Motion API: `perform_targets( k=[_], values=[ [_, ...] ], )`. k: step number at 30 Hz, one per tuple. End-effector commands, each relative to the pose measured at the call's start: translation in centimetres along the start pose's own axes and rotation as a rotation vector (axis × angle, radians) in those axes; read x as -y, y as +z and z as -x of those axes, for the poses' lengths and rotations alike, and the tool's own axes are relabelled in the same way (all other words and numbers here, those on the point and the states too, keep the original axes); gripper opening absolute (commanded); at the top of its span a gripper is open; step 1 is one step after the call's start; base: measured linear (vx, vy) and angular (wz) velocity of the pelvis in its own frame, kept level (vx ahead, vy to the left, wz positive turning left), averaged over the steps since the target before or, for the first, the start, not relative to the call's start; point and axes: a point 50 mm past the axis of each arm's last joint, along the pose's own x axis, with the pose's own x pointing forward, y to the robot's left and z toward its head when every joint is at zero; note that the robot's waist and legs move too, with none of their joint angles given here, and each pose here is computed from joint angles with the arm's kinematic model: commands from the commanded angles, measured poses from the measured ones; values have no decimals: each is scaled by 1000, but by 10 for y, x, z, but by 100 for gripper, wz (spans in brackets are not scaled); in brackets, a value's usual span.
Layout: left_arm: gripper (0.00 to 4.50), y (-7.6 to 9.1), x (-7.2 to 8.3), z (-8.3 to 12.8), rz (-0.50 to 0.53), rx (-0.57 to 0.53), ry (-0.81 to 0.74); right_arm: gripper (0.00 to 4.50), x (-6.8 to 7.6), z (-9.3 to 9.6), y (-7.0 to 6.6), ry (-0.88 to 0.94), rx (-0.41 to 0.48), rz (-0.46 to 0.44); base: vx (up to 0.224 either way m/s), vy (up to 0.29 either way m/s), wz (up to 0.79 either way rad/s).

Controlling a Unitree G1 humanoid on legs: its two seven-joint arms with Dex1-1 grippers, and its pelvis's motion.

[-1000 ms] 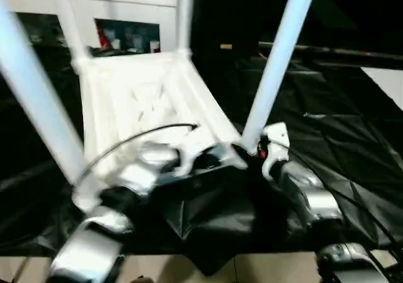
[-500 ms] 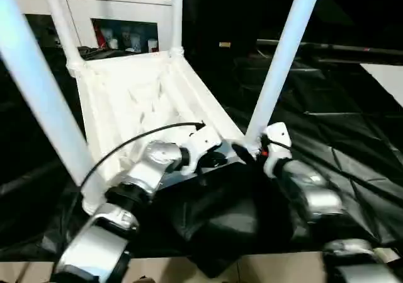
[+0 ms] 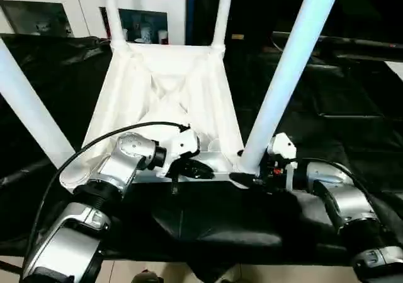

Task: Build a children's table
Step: Rotate leg to tighten

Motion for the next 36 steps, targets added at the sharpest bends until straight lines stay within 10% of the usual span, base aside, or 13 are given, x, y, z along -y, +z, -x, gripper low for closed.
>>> perform_targets(
  k=[1, 14, 22, 36],
  values=[
    [0, -5, 6, -7, 8, -19, -56, 301, -3, -2, 4, 39, 7, 15, 0, 0, 0],
    [0, 7, -15, -38, 69, 14, 309, 272, 11, -32, -22, -453, -33, -163, 0, 0, 0],
    [0, 34, -3, -82, 49, 74, 284, 271, 0, -82, -9, -552, -1, -213, 0, 0, 0],
    [0, 20, 1, -50, 7, 90, 142, 359, 6, -35, 5, -220, 48, -8, 0, 0, 0]
  ],
)
